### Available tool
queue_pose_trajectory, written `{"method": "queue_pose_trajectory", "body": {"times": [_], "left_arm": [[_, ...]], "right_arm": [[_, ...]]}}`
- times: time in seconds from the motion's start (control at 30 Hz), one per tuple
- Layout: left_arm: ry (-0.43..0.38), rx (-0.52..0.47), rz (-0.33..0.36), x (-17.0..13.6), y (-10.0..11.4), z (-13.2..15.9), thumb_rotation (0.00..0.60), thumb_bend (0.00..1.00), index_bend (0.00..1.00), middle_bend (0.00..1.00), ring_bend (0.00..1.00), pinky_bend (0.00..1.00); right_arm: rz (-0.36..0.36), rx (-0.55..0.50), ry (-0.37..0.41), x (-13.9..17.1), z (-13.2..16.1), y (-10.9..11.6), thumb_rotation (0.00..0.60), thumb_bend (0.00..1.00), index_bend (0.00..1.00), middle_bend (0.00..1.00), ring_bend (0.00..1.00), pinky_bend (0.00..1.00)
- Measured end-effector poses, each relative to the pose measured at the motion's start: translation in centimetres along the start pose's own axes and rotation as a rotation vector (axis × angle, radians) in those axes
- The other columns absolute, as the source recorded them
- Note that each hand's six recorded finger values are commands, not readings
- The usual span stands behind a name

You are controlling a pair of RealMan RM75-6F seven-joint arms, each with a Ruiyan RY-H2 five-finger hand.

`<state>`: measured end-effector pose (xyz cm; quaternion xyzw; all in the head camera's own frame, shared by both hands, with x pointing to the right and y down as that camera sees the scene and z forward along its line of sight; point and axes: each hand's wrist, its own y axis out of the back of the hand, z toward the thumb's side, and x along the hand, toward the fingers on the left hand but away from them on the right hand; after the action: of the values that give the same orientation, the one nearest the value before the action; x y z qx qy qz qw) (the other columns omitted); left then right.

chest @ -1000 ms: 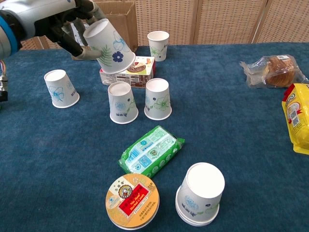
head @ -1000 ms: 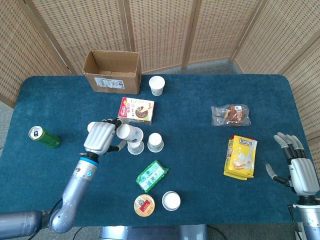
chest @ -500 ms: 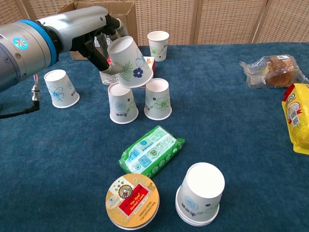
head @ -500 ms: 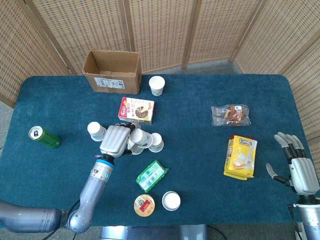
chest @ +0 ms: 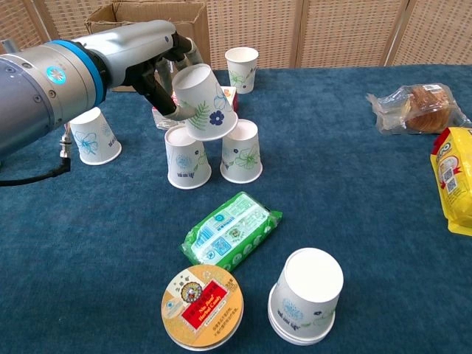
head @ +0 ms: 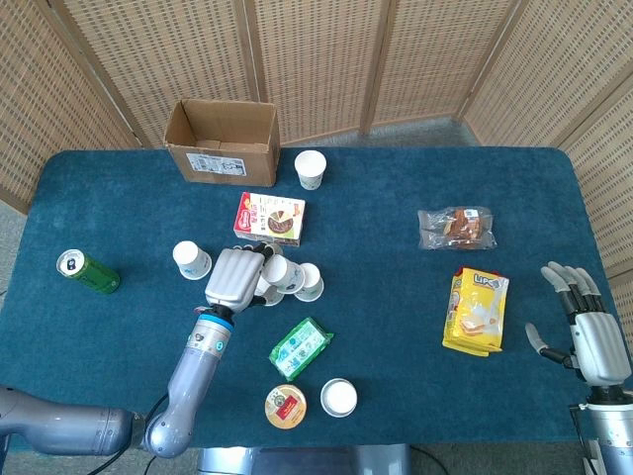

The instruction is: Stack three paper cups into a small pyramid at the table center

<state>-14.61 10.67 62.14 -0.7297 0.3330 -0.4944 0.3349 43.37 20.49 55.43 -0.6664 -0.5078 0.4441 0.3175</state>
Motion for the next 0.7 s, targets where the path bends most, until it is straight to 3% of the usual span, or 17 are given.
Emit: {"method": "queue_pose_trajectory", "body": {"times": [0.47, 0.7], "left_arm": [[0.021, 0.012, 0.001, 0.32, -0.54, 0.28, 0.600, 0.34, 0.28, 0.37, 0.43, 0.49], [0.008, 0.003, -0.001, 0.56, -0.71, 0.66, 0.600, 0.34, 0.24, 0.28, 0.33, 0.46]], "right_arm": [[-0.003, -0.017, -0.002, -0.03, -0.10, 0.22, 0.600, 0.41, 0.09, 0.09, 0.04, 0.00], [-0.002, -0.020, -0.005, -0.05, -0.17, 0.23, 0.600, 0.41, 0.09, 0.09, 0.04, 0.00]]}}
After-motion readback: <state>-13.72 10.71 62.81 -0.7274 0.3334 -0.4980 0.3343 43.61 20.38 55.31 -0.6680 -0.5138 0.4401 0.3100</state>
